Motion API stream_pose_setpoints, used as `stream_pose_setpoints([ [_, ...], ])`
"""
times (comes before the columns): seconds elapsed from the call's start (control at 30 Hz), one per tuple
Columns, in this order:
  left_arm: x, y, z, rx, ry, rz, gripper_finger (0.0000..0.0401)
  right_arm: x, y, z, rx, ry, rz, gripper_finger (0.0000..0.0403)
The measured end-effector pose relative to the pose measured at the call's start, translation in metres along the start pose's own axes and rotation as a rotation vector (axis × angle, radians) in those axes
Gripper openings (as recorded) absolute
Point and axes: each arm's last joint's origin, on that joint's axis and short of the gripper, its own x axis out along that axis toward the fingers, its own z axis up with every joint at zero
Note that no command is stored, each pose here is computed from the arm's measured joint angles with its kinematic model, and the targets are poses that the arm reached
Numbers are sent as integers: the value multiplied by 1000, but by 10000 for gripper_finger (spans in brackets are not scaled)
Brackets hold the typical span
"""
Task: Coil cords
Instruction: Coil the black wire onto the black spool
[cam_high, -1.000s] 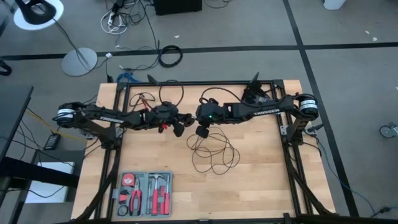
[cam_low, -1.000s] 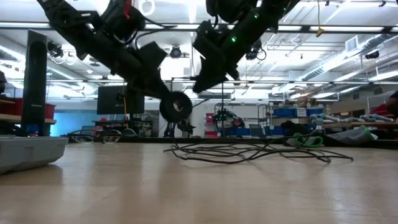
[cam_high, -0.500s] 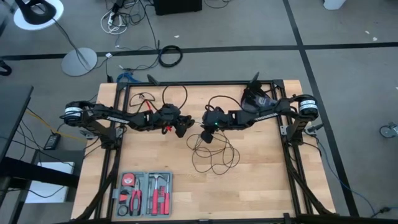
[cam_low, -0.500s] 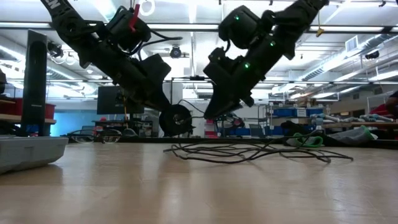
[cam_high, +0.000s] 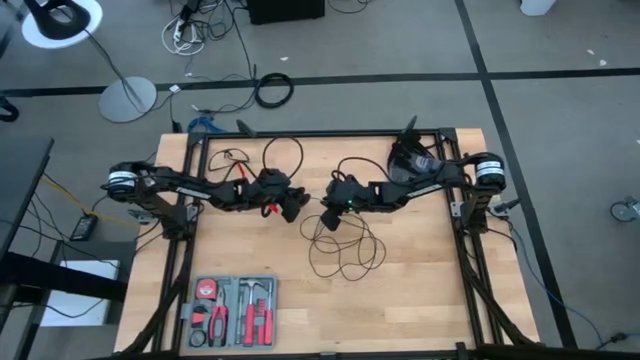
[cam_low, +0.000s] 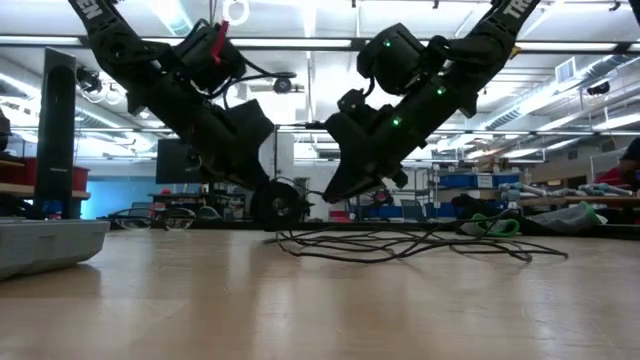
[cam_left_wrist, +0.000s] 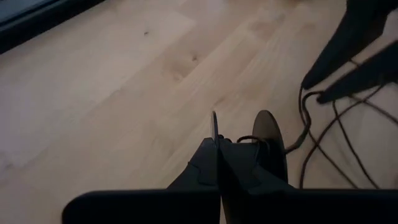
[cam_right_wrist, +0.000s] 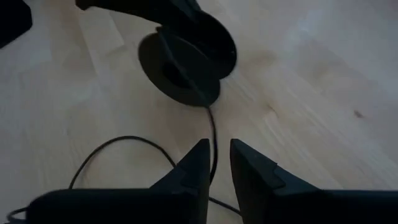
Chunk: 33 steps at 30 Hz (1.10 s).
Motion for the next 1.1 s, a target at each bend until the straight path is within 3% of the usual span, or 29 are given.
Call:
stream_pose_setpoints([
  [0.67,9,-2,-5,-9,22,-35,1,4,0,-4,-2,18,4,61],
  [1.1,1,-16,36,104,264,15,1,4,4,2,12,-27,78,61],
])
